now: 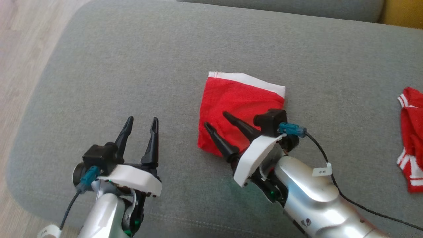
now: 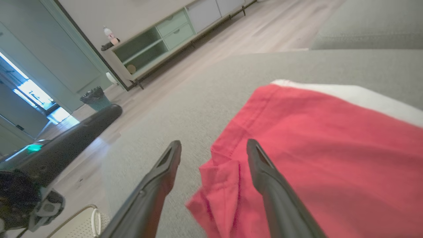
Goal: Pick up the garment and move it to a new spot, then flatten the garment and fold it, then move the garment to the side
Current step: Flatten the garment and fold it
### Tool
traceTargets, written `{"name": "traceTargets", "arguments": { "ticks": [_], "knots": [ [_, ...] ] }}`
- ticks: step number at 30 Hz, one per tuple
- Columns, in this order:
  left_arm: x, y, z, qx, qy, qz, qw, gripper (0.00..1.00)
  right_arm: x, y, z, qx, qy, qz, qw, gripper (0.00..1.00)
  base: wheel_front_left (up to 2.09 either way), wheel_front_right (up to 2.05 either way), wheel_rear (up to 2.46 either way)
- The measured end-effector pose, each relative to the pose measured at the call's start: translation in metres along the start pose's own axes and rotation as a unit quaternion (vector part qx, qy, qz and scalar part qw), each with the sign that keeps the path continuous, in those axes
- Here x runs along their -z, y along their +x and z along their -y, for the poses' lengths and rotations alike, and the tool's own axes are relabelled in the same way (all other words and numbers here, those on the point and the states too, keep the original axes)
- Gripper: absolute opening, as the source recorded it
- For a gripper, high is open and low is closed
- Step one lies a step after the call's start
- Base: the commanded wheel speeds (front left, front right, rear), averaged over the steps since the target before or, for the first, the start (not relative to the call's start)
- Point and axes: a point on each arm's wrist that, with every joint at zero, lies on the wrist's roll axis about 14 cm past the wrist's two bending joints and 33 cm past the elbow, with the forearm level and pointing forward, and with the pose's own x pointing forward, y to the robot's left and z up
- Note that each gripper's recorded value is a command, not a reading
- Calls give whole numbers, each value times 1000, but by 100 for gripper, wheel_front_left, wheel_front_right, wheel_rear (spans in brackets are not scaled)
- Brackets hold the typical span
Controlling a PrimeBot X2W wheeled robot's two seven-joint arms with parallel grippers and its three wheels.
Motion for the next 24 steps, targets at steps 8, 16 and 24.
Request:
{"name": "traceTargets", "arguments": {
  "ticks": [8,16,24],
  "knots": [
    [-7,7,11,16,1,13,1000,100,-59,-17,30,50,-9,127,991,100,0,0,0],
    [-17,14,16,26,9,28,999,100,-70,-79,108,194,-24,176,965,100,0,0,0],
    [-22,13,21,39,20,35,998,100,-60,-157,142,307,-59,166,935,100,0,0,0]
  ]
}}
